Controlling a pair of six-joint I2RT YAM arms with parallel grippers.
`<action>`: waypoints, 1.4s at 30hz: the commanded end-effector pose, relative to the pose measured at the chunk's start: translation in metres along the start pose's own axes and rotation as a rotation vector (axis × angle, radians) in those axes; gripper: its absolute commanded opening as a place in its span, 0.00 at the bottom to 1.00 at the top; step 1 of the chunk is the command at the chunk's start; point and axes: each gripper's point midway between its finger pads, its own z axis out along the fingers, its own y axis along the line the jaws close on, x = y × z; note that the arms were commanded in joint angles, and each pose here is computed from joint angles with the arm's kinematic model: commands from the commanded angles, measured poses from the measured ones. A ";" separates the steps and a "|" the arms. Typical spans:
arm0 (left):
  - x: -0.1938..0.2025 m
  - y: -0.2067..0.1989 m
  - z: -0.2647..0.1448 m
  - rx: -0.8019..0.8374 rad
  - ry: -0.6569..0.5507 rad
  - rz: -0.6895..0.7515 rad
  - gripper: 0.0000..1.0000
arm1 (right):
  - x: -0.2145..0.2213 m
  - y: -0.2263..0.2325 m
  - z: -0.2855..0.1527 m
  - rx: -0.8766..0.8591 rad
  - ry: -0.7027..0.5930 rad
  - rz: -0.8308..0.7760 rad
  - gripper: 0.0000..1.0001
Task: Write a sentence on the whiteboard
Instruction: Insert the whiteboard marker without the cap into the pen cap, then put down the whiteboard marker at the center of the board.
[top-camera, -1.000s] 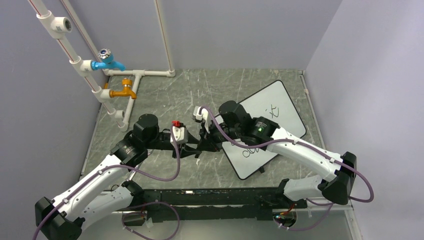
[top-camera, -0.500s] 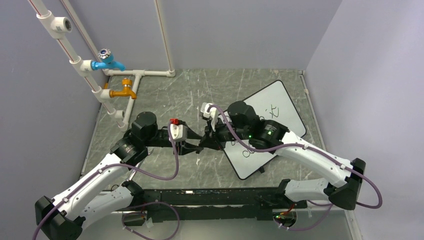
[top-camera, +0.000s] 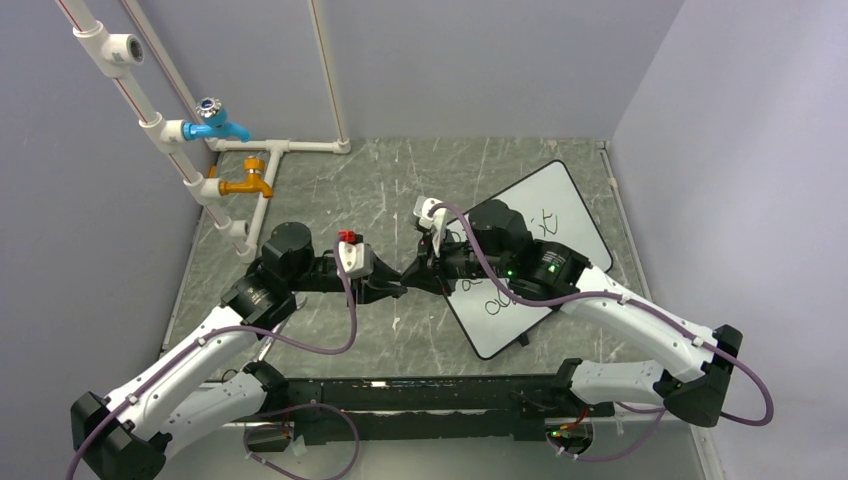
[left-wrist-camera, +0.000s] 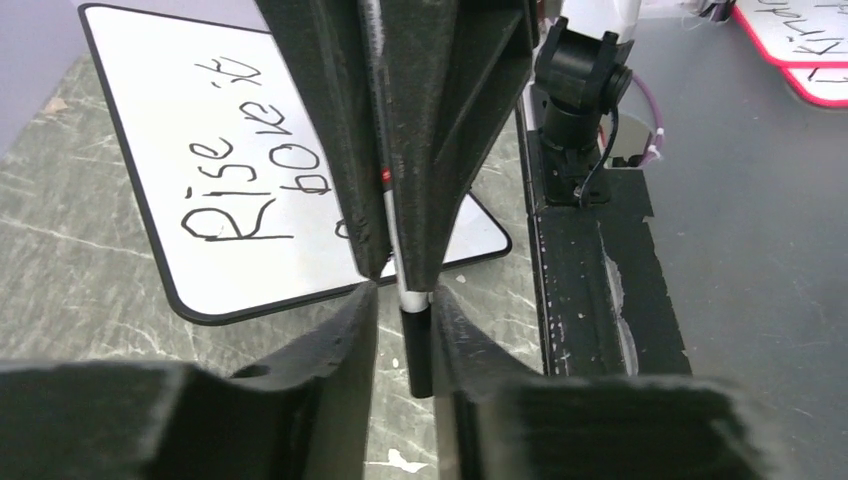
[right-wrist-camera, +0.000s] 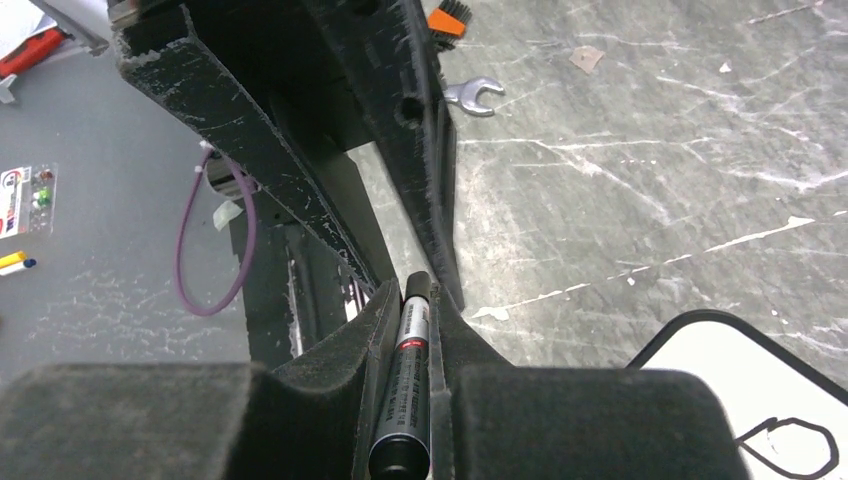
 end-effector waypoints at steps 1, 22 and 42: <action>-0.028 0.010 0.001 -0.018 -0.074 0.050 0.21 | -0.029 0.014 0.002 -0.069 -0.086 -0.005 0.00; -0.035 0.029 -0.007 -0.130 -0.106 0.013 0.00 | -0.057 -0.034 -0.033 0.297 -0.219 0.130 0.95; 0.018 0.090 -0.045 -0.688 0.094 -0.543 0.00 | -0.023 -0.071 -0.110 0.665 -0.267 0.253 1.00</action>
